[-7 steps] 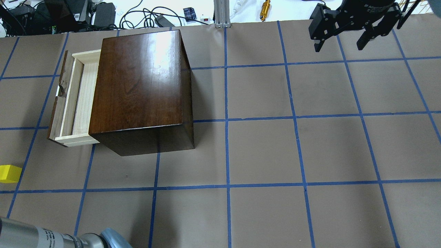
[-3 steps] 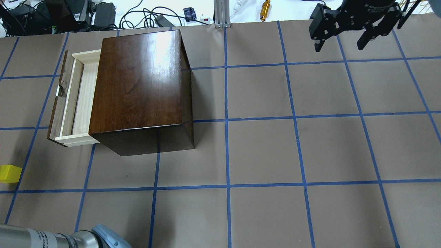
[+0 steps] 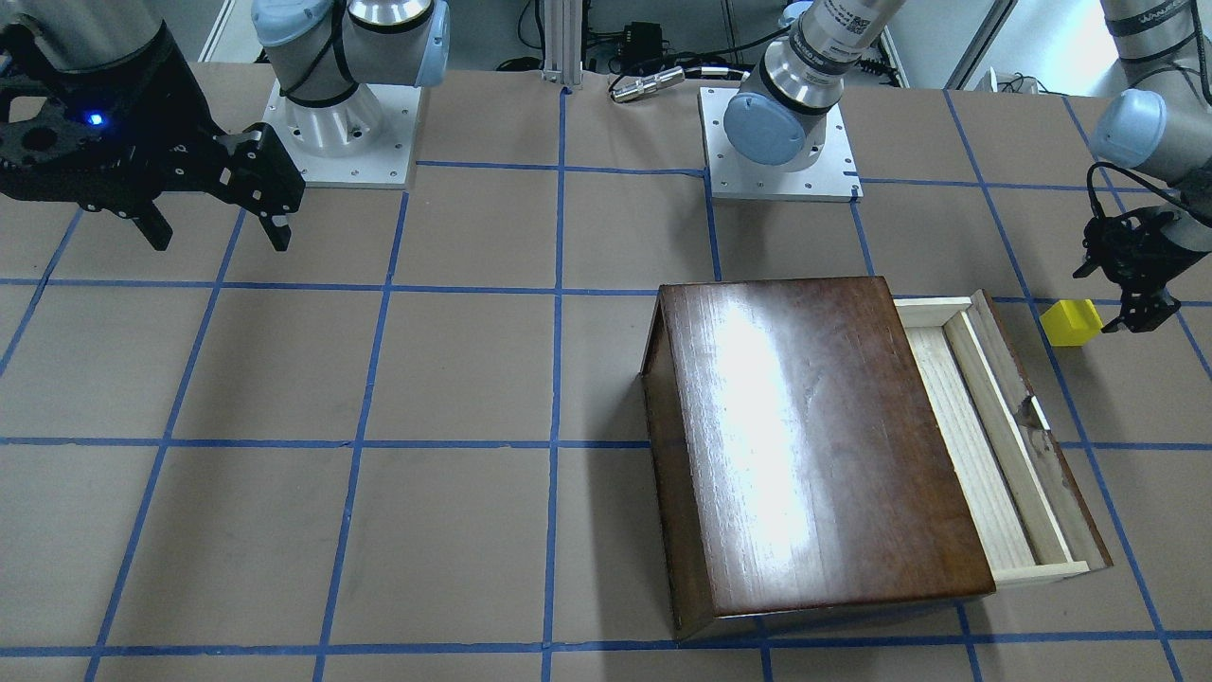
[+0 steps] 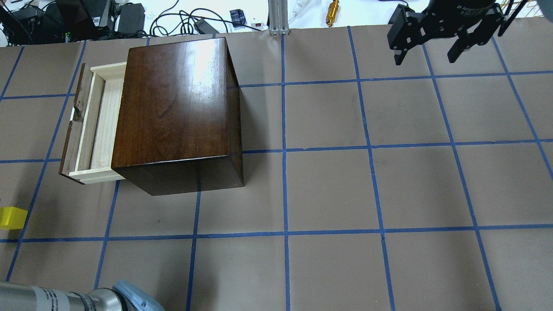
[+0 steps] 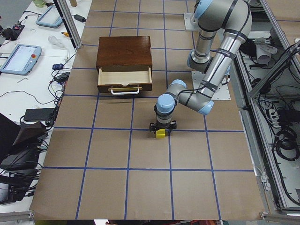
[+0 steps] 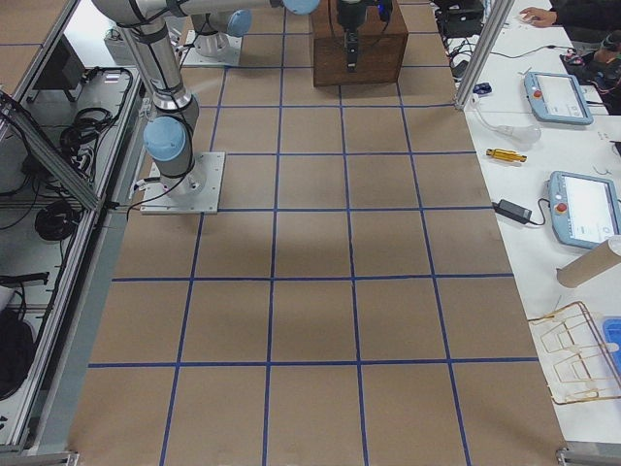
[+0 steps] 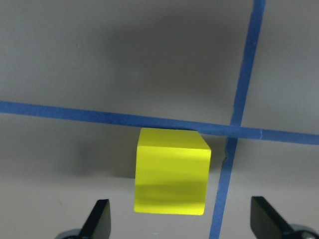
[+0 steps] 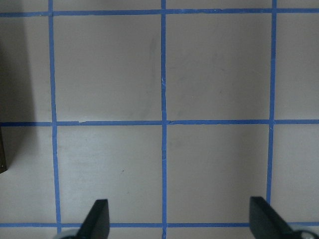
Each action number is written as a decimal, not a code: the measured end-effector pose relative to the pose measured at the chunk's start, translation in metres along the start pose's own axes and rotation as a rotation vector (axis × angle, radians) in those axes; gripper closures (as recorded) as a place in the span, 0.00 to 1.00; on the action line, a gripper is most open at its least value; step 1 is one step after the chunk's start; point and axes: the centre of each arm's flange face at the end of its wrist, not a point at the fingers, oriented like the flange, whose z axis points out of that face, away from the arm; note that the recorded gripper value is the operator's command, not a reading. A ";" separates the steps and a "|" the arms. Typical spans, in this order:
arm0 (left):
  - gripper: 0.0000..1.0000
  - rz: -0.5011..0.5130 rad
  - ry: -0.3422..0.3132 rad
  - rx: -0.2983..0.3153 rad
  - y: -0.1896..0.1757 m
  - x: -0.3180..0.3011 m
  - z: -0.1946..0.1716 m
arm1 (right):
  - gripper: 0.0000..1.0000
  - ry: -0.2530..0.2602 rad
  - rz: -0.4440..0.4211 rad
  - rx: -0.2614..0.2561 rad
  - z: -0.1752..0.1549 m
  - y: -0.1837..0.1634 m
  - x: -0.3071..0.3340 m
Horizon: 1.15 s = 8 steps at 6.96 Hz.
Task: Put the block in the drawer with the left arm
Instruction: 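Lower the left gripper over the yellow cube and close on it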
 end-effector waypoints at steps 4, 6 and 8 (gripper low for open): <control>0.00 0.031 0.000 0.040 -0.002 -0.001 0.015 | 0.00 0.000 -0.001 0.000 0.000 0.000 0.000; 0.00 0.043 -0.003 0.056 -0.001 -0.004 0.025 | 0.00 0.000 -0.001 0.000 0.000 0.000 0.000; 0.00 0.050 -0.009 0.079 -0.001 -0.006 0.035 | 0.00 0.000 -0.001 0.000 0.000 0.000 -0.001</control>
